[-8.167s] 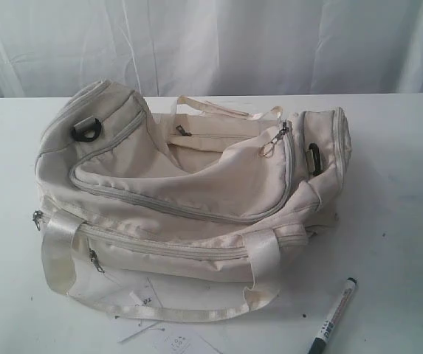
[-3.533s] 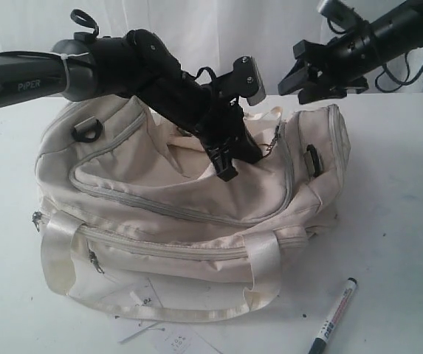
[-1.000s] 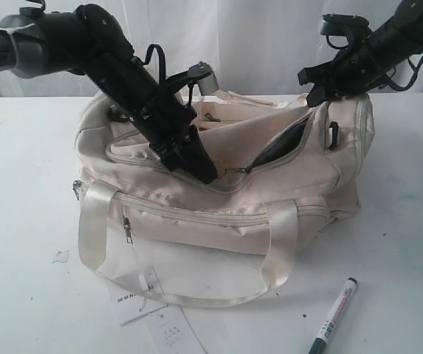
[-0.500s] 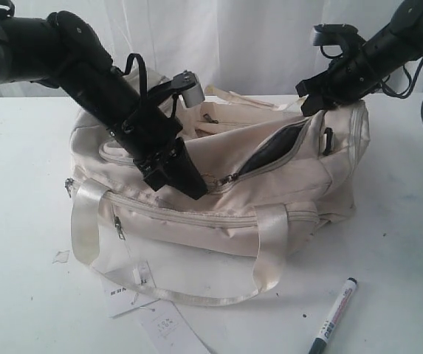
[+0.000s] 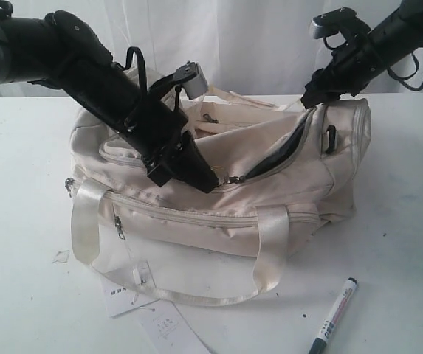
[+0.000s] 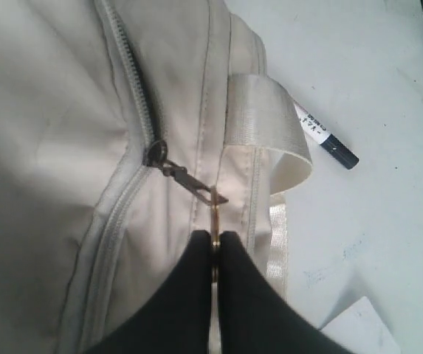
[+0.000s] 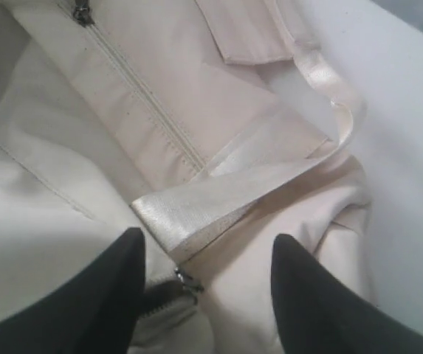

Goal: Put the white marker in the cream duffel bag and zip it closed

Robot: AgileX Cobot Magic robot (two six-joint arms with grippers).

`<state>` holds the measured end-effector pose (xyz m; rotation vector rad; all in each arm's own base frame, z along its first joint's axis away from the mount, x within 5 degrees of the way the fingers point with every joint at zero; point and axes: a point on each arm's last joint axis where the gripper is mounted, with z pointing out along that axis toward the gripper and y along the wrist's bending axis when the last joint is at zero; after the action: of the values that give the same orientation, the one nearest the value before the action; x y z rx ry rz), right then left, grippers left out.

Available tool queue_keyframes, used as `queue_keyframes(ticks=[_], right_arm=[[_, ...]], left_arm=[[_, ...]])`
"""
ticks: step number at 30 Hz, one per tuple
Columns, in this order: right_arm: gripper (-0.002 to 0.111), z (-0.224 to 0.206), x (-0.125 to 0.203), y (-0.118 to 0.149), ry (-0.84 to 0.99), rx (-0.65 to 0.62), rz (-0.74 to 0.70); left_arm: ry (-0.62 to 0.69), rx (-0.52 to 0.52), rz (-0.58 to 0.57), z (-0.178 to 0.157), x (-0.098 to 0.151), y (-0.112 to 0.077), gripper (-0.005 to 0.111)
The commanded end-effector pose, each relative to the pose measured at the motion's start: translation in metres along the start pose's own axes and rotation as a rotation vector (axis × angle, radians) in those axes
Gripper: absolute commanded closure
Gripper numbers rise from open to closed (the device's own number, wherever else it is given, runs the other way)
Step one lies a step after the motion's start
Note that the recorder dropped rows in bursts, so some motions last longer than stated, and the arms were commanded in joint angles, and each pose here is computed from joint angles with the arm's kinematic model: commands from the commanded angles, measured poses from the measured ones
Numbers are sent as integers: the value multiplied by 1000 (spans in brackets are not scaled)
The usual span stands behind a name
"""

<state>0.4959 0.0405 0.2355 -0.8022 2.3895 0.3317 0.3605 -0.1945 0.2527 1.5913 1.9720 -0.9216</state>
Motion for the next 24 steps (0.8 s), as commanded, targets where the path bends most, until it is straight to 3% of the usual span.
queue_keyframes(ticks=[1, 8, 12, 14, 19, 24], right_arm=[[57, -27, -10, 4, -23, 12, -39], [59, -75, -14, 31, 62, -89, -89], [65, -89, -9, 38, 127, -7, 51], [72, -96, -4, 47, 180, 39, 45], [84, -111, 11, 97, 242, 4, -31], [84, -125, 32, 167, 290, -96, -310]], left_arm=[[-53, 29, -14, -5, -5, -6, 107], [-92, 34, -32, -5, -9, -6, 107], [-147, 52, -61, -5, -14, -8, 107], [-179, 59, -74, -6, -17, -8, 107], [-192, 55, -79, -6, -18, -8, 107], [-189, 64, -114, -6, -18, -8, 107]])
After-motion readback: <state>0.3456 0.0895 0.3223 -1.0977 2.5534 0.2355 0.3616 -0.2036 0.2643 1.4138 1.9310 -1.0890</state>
